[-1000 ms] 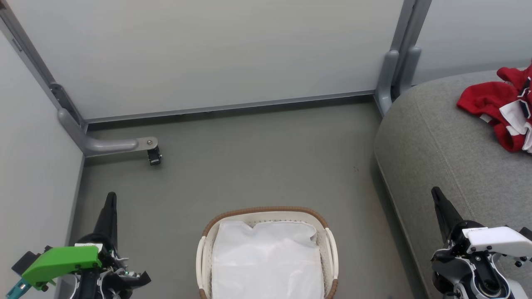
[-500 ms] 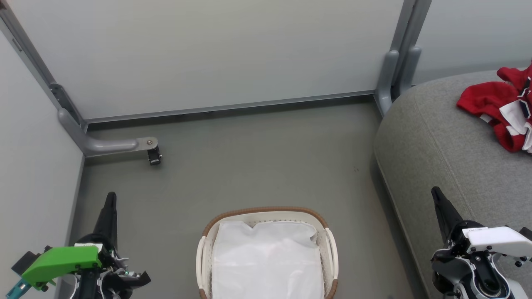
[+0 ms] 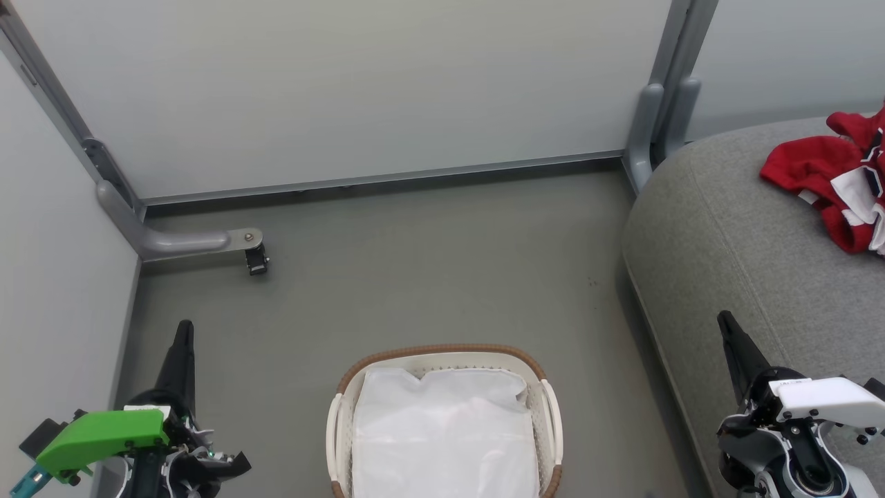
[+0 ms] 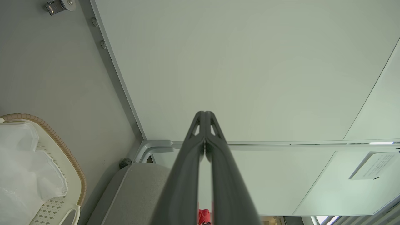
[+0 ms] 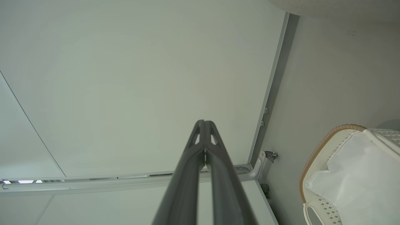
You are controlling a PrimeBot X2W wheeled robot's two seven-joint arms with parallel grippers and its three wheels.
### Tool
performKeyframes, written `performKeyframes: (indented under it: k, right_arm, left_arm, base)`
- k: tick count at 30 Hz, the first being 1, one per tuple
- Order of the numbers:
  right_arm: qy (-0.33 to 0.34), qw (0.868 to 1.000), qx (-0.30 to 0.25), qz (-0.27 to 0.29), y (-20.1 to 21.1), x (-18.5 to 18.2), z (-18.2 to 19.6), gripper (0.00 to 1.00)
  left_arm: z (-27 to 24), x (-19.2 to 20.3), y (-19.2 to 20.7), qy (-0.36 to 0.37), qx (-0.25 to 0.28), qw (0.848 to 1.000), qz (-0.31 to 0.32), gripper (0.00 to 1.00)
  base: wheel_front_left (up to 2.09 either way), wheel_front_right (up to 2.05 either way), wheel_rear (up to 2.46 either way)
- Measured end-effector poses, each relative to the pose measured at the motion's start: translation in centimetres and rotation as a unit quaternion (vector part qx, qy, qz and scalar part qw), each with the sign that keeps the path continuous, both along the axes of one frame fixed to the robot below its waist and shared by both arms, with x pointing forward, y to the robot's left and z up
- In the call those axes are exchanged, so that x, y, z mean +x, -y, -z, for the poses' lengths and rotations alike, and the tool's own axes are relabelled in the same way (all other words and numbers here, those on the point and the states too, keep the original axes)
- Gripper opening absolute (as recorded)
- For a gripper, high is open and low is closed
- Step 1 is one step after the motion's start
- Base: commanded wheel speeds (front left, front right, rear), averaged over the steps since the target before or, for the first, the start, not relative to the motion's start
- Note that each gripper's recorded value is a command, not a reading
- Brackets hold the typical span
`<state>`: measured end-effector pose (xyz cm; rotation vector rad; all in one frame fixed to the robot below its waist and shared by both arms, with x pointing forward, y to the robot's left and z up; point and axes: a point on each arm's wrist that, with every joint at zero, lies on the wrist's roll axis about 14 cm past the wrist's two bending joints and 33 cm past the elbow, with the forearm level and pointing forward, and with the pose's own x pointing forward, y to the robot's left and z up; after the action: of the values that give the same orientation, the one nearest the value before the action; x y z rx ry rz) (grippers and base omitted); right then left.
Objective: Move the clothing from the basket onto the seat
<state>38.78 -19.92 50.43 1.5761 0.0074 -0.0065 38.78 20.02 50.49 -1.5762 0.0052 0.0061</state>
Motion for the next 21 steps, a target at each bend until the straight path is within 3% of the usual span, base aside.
performKeyframes:
  k: [21]
  right_arm:
    - [0.0, 1.0, 0.0, 0.0, 0.0, 0.0, 0.0, 0.0]
  left_arm:
    - [0.01, 0.0, -0.02, 0.0, 0.0, 1.0, 0.0, 0.0]
  base:
    - [0.0, 0.0, 0.0]
